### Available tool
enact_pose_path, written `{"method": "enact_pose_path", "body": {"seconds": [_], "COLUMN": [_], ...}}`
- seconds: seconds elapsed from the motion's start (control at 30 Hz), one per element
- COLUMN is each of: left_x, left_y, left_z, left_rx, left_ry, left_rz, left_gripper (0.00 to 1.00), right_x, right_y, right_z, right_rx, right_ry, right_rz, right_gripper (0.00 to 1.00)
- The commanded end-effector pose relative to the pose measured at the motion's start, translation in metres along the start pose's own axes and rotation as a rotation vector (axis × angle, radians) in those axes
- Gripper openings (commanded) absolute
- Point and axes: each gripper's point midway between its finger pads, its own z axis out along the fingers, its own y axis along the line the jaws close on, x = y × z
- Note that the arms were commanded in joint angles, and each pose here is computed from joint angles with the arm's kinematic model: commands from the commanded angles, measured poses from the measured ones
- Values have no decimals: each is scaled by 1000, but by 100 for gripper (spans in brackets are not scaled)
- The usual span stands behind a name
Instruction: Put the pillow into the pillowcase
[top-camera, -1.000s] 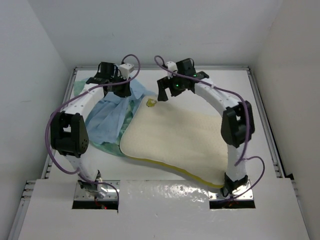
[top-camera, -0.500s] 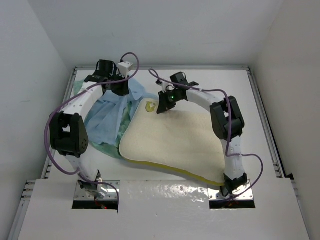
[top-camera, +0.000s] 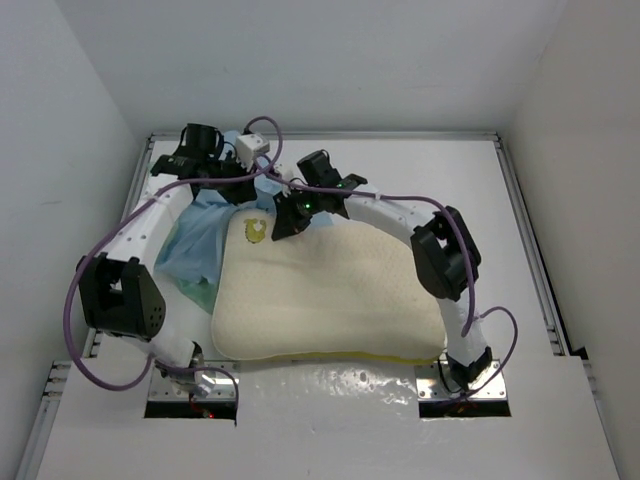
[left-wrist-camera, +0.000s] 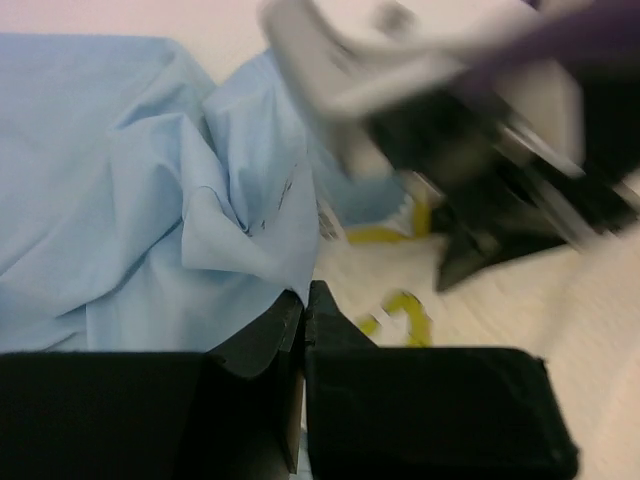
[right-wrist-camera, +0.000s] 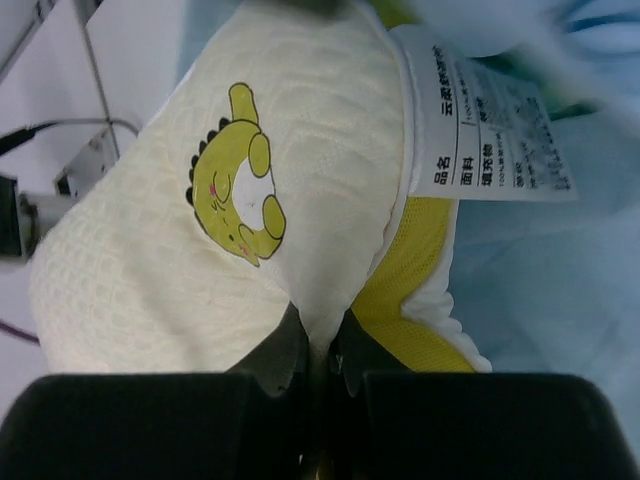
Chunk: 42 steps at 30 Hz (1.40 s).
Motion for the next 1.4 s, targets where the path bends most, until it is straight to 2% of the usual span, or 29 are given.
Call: {"method": "enact_pose_path", "body": {"seconds": [0.0,0.2,0.3,0.37,0.4,0.43,0.47,0.5,0.57,0.63,0.67,0.7,0.73,0.77,0.8,0.83,0.87,0.9,0.93,0.97,1.03,1.07,1.17,1.23,1.37], "left_x": [-4,37,54,55,56,53,45,42,33,32,39,46,51,71,84,94,106,121,132,143,156,157,156,154,181], "left_y": [-38,-47,-51,-56,-56,-57,-55,-53,-34,4,41,60,74,85,87,81,75,74,80,82,95,98,105,112,118], "left_z": [-21,-29,-23,-19,-14,-11,-9,-8,-9,-24,-35,-44,-48,-49,-45,-39,-31,-19,-14,-9,6,10,33,42,61], "left_rx": [143,156,194,225,240,246,243,233,135,-16,-148,-212,-271,-333,-328,-290,-250,-227,-243,-251,-274,-277,-239,-243,-256], "left_ry": [-36,80,139,146,152,143,119,111,97,55,21,11,4,54,90,124,151,193,225,255,279,272,238,237,314], "left_rz": [144,200,191,179,168,159,143,136,95,-3,-124,-175,-227,-259,-265,-259,-255,-280,-283,-293,-298,-301,-305,-296,-328], "left_gripper": [0,0,0,0,14,32,51,99,100,100,100,71,37,11,0,0,0,5,15,32,41,46,50,50,55], "right_x": [-44,-89,-102,-102,-100,-91,-86,-83,-74,-71,-70,-69,-66,-50,-56,-51,-37,-37,-28,-23,-17,-14,-9,-6,2], "right_y": [-22,-105,-128,-141,-151,-165,-171,-179,-178,-173,-162,-154,-145,-134,-112,-102,-96,-74,-61,-39,-14,6,32,32,33], "right_z": [-9,-57,-79,-83,-86,-83,-82,-87,-96,-111,-127,-134,-138,-134,-140,-139,-135,-126,-119,-101,-86,-72,-48,-36,-14], "right_rx": [46,203,294,349,377,403,408,416,465,514,543,551,549,514,504,506,517,512,499,466,412,368,308,311,374], "right_ry": [-164,-387,-484,-491,-490,-477,-451,-434,-363,-333,-333,-332,-325,-286,-282,-263,-210,-184,-138,-100,-84,-78,-77,-45,36], "right_rz": [47,276,294,308,321,345,357,361,347,251,202,172,144,125,41,18,-20,-86,-119,-192,-246,-279,-360,-381,-426], "right_gripper": [0,0,0,3,20,50,98,99,99,99,99,99,90,62,37,14,17,27,61,72,88,91,95,95,99]}}
